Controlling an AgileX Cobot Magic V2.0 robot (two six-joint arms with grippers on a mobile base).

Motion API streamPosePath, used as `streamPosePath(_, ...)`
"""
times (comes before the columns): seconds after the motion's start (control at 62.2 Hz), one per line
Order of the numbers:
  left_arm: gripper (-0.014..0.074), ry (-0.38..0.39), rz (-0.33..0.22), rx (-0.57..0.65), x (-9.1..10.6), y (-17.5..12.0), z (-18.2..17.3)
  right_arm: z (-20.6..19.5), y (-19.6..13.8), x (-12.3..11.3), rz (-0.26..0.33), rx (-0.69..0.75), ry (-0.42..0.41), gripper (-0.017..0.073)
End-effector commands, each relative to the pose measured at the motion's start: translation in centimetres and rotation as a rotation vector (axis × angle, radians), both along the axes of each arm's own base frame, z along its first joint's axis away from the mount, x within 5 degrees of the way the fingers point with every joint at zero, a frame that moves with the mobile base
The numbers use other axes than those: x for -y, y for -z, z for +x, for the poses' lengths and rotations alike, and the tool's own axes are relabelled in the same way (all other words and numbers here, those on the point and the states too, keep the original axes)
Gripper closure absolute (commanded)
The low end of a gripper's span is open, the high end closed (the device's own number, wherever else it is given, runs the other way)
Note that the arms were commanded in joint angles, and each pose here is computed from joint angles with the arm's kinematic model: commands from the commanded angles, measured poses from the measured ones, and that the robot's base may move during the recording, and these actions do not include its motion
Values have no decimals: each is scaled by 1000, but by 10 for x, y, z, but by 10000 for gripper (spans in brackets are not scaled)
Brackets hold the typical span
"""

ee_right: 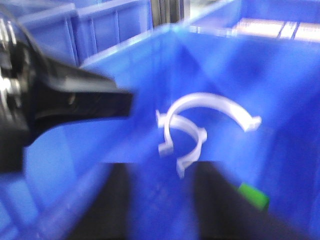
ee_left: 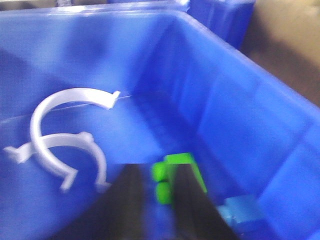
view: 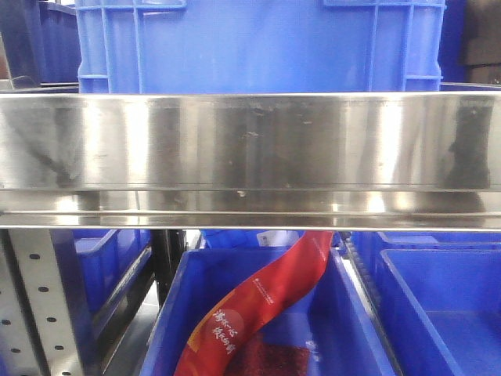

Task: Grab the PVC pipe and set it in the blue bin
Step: 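Lower the right gripper's pipe piece into the blue bin and open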

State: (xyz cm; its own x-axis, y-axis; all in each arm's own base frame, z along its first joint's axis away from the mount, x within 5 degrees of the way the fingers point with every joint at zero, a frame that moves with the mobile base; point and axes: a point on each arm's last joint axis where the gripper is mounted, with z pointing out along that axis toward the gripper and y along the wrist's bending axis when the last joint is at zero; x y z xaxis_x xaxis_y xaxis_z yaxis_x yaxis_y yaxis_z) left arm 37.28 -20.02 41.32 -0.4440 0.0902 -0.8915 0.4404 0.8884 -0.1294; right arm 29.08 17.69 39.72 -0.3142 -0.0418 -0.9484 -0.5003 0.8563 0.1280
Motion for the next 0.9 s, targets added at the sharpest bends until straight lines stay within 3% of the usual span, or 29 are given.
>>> streamPosePath(0.0, 705, -9, -10, 36, -5, -13, -5, -2, -9, 2, 5, 50, 0, 657)
streamPosePath(0.064, 705, -10, -7, 37, -6, -15, -6, -1, -8, 2, -30, 65, -1, 730)
streamPosePath(0.113, 705, -10, -9, 41, -8, -18, -9, 0, -8, 3, -37, 70, 1, 727)
streamPosePath(0.354, 705, -12, -30, 135, -25, -59, -41, -18, -36, 33, 8, 110, 61, 727)
streamPosePath(0.499, 705, -12, -47, 174, -37, -81, -64, -31, -50, 57, 3, 108, 112, 727)
streamPosePath(0.772, 705, -13, -59, 197, -55, -84, -98, -71, -74, 82, -10, 151, 137, 727)
streamPosePath(0.885, 705, -15, -68, 214, -65, -75, -117, -84, -69, 88, -12, 167, 140, 727)
